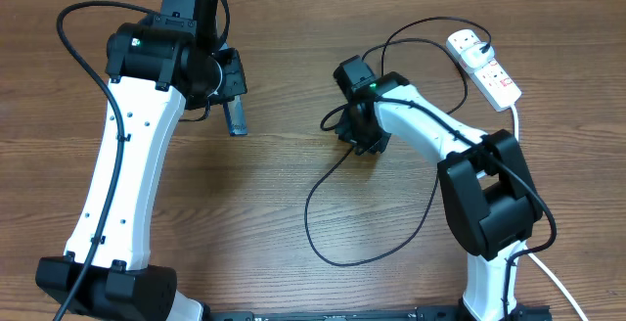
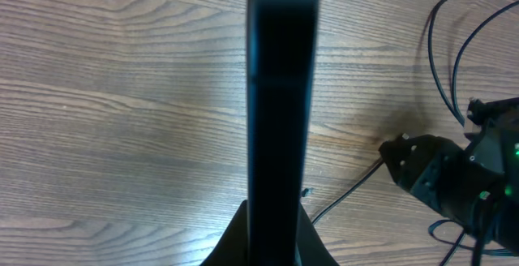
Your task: Plug charger to phone and switch on socket
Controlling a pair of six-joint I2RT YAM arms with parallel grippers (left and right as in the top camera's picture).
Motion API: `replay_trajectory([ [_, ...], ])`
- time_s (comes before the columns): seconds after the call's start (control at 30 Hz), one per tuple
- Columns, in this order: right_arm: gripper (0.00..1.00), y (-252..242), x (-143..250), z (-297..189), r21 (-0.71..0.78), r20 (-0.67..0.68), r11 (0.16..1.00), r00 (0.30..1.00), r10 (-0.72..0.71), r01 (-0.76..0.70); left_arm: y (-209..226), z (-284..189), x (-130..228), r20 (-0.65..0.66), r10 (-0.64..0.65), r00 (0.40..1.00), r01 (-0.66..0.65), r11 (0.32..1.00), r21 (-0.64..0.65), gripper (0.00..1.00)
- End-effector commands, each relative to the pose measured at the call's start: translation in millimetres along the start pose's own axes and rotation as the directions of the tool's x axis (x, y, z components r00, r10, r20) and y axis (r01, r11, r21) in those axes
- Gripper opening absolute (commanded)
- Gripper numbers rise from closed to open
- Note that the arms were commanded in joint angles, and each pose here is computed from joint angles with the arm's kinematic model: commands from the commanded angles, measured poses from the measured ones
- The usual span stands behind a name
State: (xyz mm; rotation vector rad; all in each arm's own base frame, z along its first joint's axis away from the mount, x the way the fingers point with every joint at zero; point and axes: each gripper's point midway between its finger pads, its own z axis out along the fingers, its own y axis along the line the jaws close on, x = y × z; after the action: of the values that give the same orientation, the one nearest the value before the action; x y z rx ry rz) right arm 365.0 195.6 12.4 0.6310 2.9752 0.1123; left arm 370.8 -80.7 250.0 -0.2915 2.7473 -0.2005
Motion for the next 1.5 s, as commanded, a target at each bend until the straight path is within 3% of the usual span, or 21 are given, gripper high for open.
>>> replay_trajectory([
  [0.0,0.35,-7.1,-1.6,6.2,0.046,0.03,0.998,0.999,0.039,-0.04,-1.4,-6.0,0.0,0.012,-0.012,1.0,0.011,1.0,0.011,0.04],
  [0.67,0.34,-17.8,2.8,16.7,0.06,0.015,0.997,0.999,0.048,-0.049,-1.1,-6.0,0.6,0.01,-0.012,1.0,0.012,1.0,0.01,0.04],
  [1.13,0.19,-15.8,2.7,17.3,0.058,0.025,0.997,0.999,0.042,-0.043,-1.1,-6.0,0.6,0.01,-0.012,1.0,0.012,1.0,0.009,0.04],
  [1.47,0.17,-11.7,-3.9,17.3,0.044,0.054,0.999,0.998,0.025,-0.028,-1.2,-6.0,0.5,0.01,-0.012,1.0,0.012,1.0,0.01,0.05],
])
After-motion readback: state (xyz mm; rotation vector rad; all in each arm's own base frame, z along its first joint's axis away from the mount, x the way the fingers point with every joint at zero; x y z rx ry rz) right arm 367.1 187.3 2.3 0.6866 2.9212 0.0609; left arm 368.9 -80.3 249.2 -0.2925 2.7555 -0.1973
